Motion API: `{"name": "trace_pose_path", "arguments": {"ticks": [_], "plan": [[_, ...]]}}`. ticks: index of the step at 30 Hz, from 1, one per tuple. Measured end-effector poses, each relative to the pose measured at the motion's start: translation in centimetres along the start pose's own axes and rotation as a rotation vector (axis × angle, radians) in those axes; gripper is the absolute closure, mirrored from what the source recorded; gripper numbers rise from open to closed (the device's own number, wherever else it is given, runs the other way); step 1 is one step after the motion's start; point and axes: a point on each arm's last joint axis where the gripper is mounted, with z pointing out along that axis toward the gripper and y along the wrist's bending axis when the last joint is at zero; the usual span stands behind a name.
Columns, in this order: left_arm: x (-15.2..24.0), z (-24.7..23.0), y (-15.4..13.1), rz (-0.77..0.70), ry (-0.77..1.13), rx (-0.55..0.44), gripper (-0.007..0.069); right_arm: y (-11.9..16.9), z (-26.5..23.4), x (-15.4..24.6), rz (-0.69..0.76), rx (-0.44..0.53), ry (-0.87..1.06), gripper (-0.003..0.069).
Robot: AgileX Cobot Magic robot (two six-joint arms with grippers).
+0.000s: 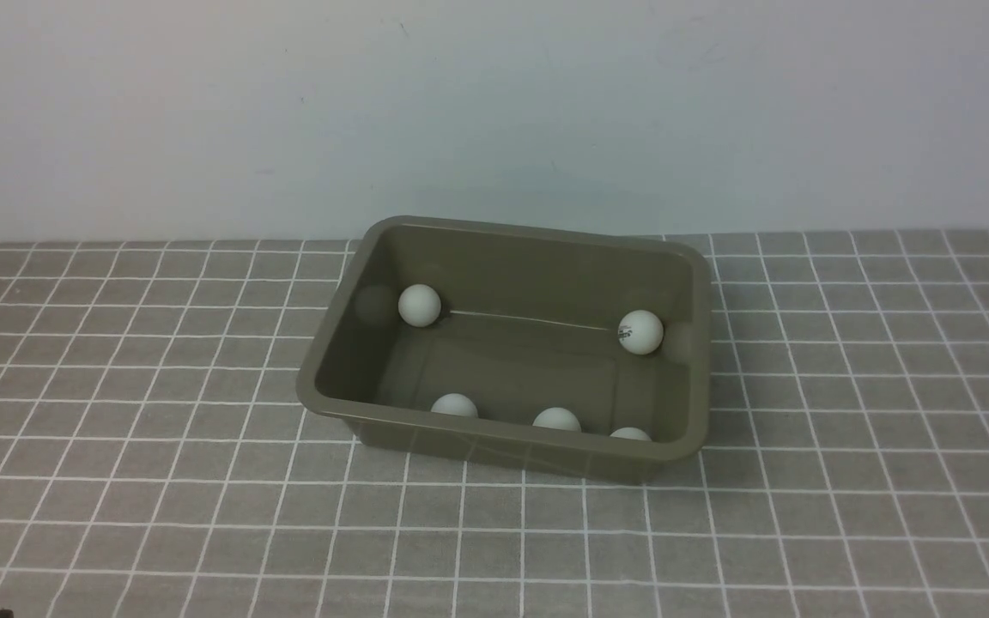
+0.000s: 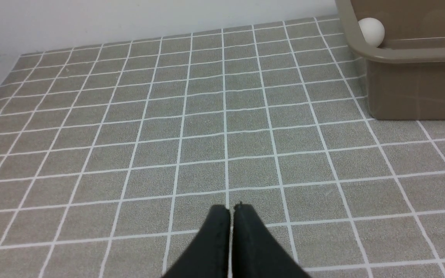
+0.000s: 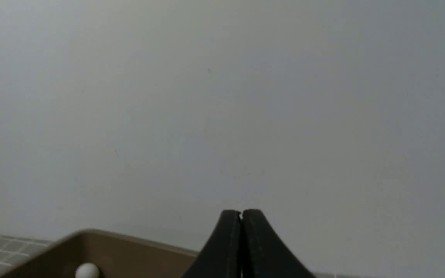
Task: Put the table tennis balls into the box on the grey coffee tablecloth.
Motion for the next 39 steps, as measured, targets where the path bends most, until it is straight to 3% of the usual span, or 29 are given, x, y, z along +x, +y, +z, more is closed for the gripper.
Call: {"name": "trace_pose_path", "arguments": {"ticks": [1, 2, 3, 4, 5, 13, 39], "plan": [[0.0, 0.0, 0.0, 0.000, 0.000, 0.000, 0.0630, 0.0, 0.3, 1.0, -0.001, 0.020, 0.030, 0.0673], [0.0, 0.0, 0.0, 0.000, 0.000, 0.000, 0.0630, -0.1, 0.6, 1.9, -0.009, 0.105, 0.050, 0.0673], [0.0, 0.0, 0.0, 0.000, 0.000, 0.000, 0.0630, -0.1, 0.9, 2.6, -0.001, 0.044, 0.078, 0.0673], [0.0, 0.0, 0.0, 0.000, 0.000, 0.000, 0.0630, -0.2, 1.3, 4.2, -0.009, 0.124, 0.115, 0.0673], [0.0, 0.0, 0.0, 0.000, 0.000, 0.000, 0.0630, -0.3, 1.5, 5.4, -0.002, 0.087, 0.154, 0.0673], [0.0, 0.0, 0.0, -0.008, 0.000, 0.000, 0.0630, -1.4, 2.3, 14.6, -0.005, 0.198, 0.373, 0.0673], [0.0, 0.0, 0.0, -0.008, 0.001, -0.002, 0.0630, -1.4, 2.3, 14.5, -0.013, 0.197, 0.348, 0.0673]]}}
